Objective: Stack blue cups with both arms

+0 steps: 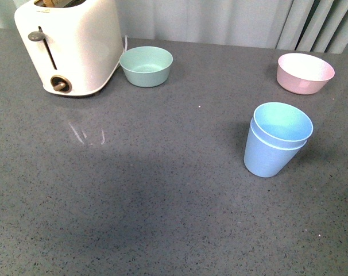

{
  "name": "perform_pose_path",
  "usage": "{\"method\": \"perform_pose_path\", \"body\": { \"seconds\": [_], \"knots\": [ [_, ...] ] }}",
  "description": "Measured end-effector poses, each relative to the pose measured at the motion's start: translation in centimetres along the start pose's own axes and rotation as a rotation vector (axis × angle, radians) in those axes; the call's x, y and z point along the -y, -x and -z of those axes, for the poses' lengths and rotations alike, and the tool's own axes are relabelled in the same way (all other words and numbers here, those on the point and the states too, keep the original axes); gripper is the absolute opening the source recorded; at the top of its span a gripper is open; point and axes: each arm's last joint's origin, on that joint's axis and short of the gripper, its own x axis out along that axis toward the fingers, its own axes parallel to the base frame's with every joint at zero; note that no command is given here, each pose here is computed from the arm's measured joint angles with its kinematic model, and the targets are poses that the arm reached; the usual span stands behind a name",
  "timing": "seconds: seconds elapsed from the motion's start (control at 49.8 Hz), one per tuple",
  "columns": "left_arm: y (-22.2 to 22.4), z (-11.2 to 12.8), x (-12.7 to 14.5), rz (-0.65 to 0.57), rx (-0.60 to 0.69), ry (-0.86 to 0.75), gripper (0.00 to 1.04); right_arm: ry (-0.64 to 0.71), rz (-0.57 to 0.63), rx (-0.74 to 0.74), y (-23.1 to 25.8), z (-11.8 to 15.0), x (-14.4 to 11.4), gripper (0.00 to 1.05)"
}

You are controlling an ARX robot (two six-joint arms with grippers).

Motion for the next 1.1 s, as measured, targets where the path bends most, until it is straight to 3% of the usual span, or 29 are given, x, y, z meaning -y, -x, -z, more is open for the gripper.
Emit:
{"method": "perform_pose_path", "body": {
  "seconds": [0.522,1.105],
  "knots": [
    [0.0,0.0,0.0,0.000,0.000,0.000,0.96,0.000,0.003,0.008,4.4,2.4,0.0,0.02],
    [0.0,0.0,0.0,0.000,0.000,0.000,0.96,-0.001,0.003,0.027,6.4,1.9,0.0,0.02]
  ]
}}
